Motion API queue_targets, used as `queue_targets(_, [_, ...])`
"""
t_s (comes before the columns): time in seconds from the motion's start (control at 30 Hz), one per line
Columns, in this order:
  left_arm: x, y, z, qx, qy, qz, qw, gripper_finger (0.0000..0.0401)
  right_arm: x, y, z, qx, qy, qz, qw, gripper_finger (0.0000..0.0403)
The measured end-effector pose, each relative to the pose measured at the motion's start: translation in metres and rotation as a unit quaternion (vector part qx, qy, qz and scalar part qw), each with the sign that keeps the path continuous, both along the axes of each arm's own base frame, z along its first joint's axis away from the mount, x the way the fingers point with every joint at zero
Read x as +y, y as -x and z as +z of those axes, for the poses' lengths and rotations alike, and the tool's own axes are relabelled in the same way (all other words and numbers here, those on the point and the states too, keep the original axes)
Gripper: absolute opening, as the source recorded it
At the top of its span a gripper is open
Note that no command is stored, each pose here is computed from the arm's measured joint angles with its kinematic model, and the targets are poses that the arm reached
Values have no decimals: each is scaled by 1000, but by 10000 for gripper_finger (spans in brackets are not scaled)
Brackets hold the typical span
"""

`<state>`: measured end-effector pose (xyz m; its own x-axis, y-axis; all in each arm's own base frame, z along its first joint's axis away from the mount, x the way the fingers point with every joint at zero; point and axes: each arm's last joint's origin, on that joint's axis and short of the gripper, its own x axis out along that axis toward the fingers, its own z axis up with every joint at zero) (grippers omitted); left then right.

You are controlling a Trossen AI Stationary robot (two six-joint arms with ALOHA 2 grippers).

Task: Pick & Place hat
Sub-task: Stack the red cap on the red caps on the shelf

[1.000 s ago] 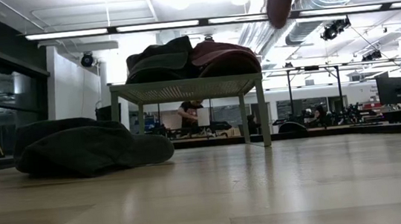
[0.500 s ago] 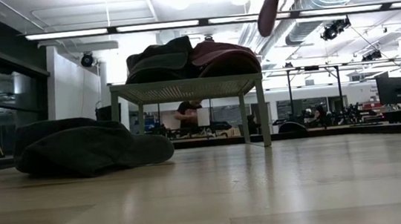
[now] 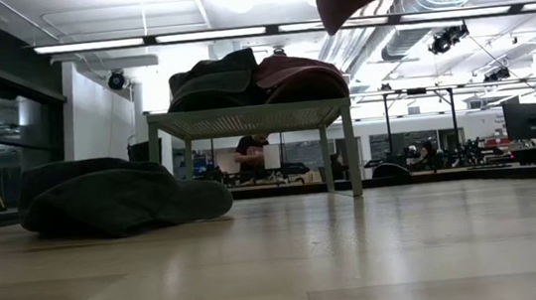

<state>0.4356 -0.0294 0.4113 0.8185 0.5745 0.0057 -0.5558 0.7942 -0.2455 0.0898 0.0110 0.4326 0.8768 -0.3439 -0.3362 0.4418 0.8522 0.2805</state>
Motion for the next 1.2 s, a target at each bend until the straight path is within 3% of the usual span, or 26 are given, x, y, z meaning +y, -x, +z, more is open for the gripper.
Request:
queue_targets(0.13, [1,1,9,-29,-19,22,999,4,0,0,-5,22,-18,-4,1000,108])
queue_targets(0.43, [1,3,19,-41,-73,17,996,4,4,-11,-8,43,0,-8,999,117])
queue_targets(0.87, [0,9,28,-59,-78,-7,995,4,9,-29,-8,46,23,-6,999,240])
queue_targets(1.2, [-1,16,39,-72,-81,-34,994,4,15,-44,-3,28,42,32,998,232])
